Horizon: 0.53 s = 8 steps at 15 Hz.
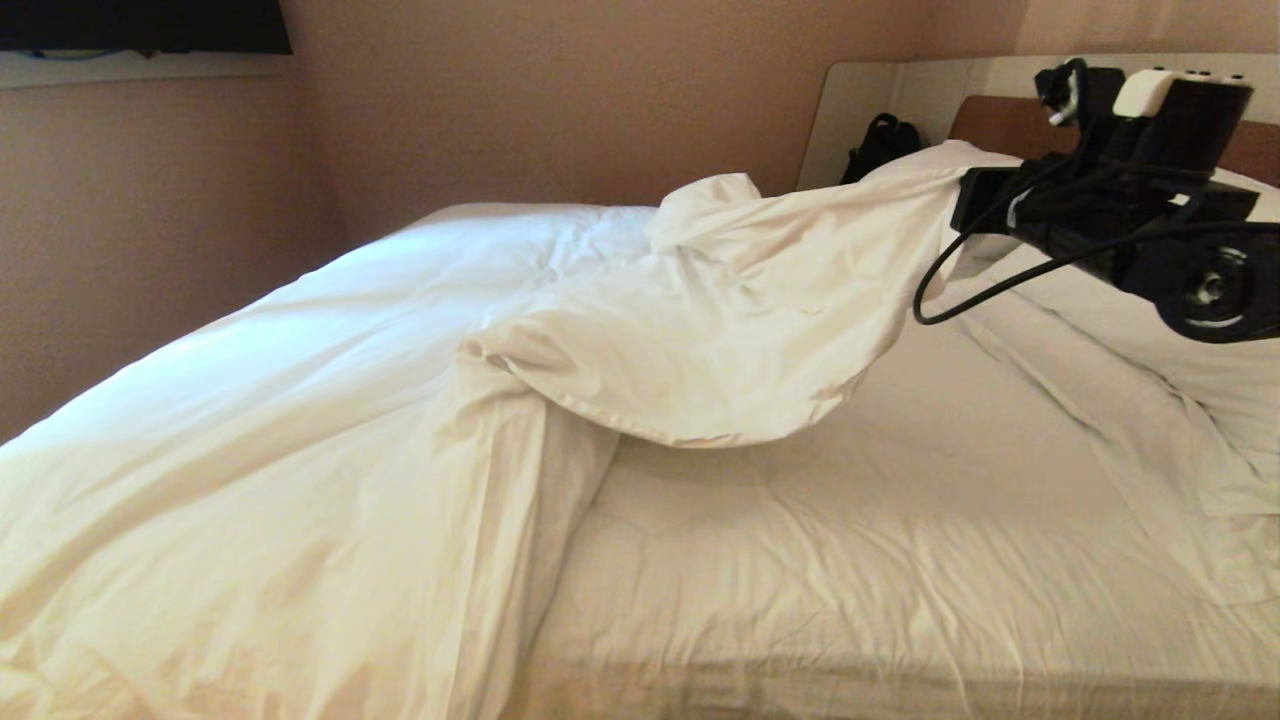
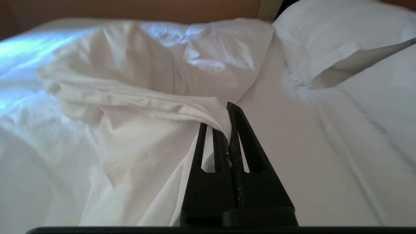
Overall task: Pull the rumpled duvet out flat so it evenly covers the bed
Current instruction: Flatten the corners of the folded blanket
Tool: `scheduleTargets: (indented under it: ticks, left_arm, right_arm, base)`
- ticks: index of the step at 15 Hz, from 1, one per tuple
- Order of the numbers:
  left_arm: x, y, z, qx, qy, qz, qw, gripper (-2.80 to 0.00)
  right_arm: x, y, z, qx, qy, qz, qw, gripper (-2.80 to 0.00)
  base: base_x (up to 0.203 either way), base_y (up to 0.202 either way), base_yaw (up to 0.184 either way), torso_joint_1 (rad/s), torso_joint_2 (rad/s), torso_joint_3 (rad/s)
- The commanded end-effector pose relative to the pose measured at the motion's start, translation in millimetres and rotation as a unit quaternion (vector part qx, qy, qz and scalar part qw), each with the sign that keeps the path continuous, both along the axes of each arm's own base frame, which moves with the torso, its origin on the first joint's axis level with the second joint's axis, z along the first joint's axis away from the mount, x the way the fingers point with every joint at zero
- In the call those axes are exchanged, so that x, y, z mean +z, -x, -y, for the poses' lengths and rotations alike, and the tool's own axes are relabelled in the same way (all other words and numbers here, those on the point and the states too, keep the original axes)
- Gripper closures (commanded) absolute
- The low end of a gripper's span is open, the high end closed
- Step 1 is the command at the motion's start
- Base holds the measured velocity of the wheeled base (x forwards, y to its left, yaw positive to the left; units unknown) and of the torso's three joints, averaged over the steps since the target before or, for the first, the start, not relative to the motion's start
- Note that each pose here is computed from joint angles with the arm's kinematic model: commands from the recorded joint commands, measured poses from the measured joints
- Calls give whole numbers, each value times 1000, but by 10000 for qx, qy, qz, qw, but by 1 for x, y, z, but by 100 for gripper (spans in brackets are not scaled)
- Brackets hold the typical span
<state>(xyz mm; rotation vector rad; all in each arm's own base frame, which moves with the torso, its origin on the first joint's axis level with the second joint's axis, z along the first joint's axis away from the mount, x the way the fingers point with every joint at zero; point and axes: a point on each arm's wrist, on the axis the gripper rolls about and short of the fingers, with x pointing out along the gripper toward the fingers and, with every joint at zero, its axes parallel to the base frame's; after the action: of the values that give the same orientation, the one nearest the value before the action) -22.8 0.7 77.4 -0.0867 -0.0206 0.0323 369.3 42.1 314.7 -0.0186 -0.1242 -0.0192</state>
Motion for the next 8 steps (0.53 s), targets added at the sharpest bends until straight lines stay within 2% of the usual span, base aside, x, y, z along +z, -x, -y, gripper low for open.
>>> scheduleTargets:
  ticks: [1, 4, 8]
  left_arm:
    - [0, 0, 0, 3, 5, 4, 10000, 0]
    - [0, 0, 0, 3, 5, 2, 10000, 0]
    - [0, 0, 0, 3, 5, -3, 10000, 0]
  right_arm:
    - [20, 25, 8, -82, -37, 257, 9996, 0]
    - [44, 65, 21, -220, -70, 534, 9983, 0]
    - [62, 110, 37, -441, -174, 649, 9968, 0]
  base:
    - [0, 0, 0, 0, 0, 0]
    - [0, 0, 0, 0, 0, 0]
    - [0, 0, 0, 0, 0, 0]
